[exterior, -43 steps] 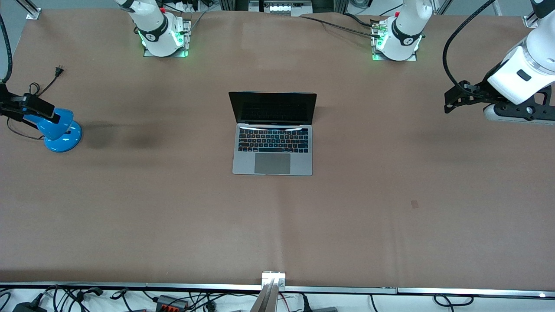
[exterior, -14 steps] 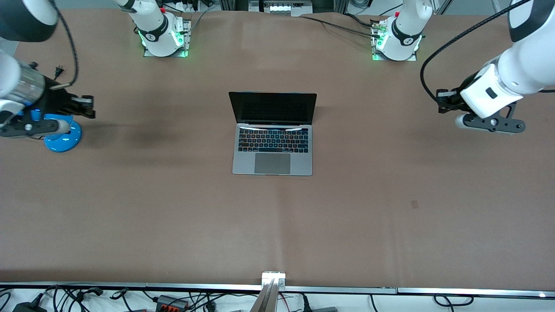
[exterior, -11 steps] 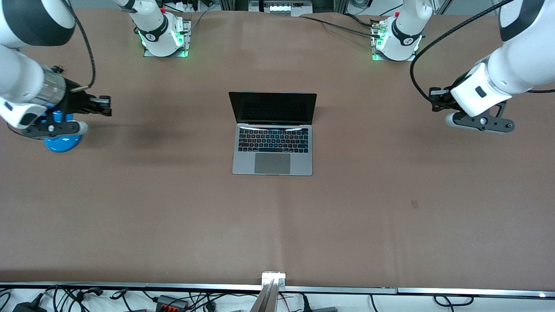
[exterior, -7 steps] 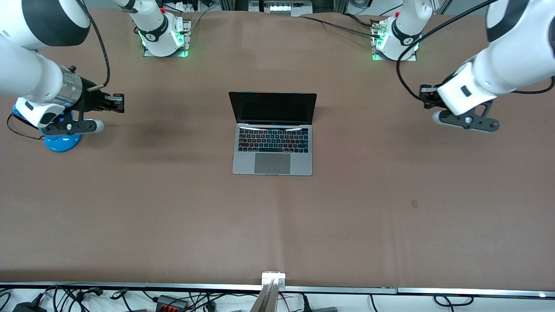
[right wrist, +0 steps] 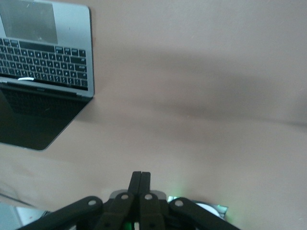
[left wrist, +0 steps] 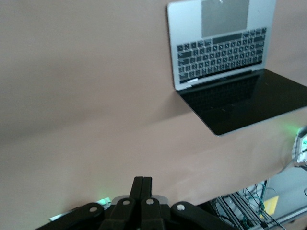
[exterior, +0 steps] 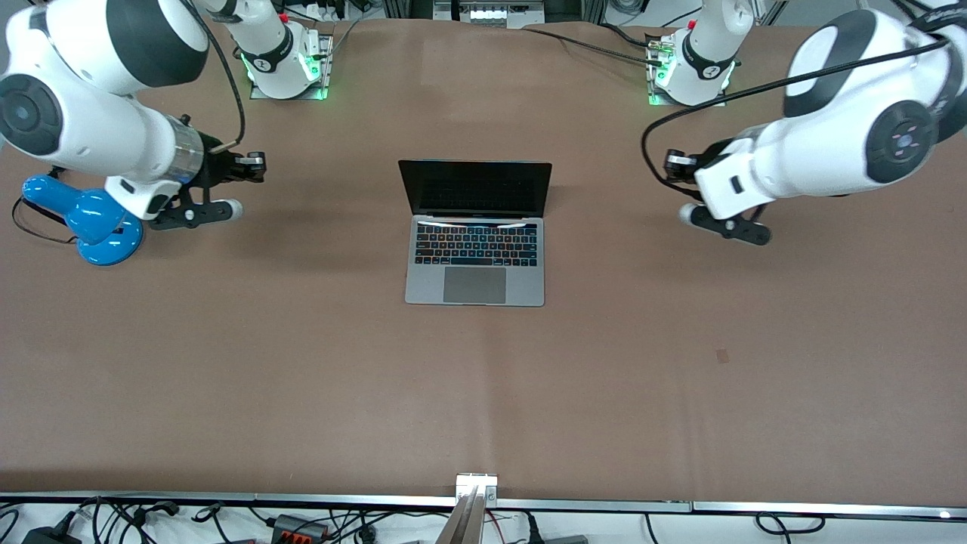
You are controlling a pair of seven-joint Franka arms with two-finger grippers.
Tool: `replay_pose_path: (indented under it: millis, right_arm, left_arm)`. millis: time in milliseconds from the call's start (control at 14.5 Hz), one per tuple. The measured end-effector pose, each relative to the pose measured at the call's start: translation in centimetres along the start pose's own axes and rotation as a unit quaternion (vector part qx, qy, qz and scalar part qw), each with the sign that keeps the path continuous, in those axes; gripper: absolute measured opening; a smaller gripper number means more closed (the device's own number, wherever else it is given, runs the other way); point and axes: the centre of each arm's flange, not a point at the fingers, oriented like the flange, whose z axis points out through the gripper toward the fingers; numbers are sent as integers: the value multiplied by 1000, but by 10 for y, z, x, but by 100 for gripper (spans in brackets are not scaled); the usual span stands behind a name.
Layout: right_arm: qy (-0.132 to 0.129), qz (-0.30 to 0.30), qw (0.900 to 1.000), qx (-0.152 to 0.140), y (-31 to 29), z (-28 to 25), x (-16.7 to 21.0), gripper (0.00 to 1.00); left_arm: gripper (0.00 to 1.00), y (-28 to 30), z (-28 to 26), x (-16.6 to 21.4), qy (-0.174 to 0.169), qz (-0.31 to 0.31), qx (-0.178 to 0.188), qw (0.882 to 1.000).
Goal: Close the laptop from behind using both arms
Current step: 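Move both grippers toward the laptop screen's back edge, then lower both grippers behind the laptop screen onto its back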
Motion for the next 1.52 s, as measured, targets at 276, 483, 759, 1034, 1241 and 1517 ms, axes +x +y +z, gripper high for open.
replay_pose_path:
  millis: [276,483,759,1034,1241,1517]
  right_arm:
    - [25,16,999,40,-6,30,-26,1]
    - [48,28,998,40,-26,57,-60,1]
    - [67,53,995,57,-70,80,-76,1]
    - [63,68,991,97,-85,114,-78,1]
    - [72,74,989,109,-118,141,-86,1]
    - [68,82,989,106,-153,170,-91,1]
  left_arm:
    - [1,70,67,-5,-4,15,17,1000]
    - [1,118,127,-30,9,10,37,999]
    - [1,160,184,-48,48,-12,45,998]
    - [1,162,218,-46,76,-26,38,996]
    - [1,166,233,-40,81,-34,30,996]
    - [1,165,249,-24,94,-41,12,995]
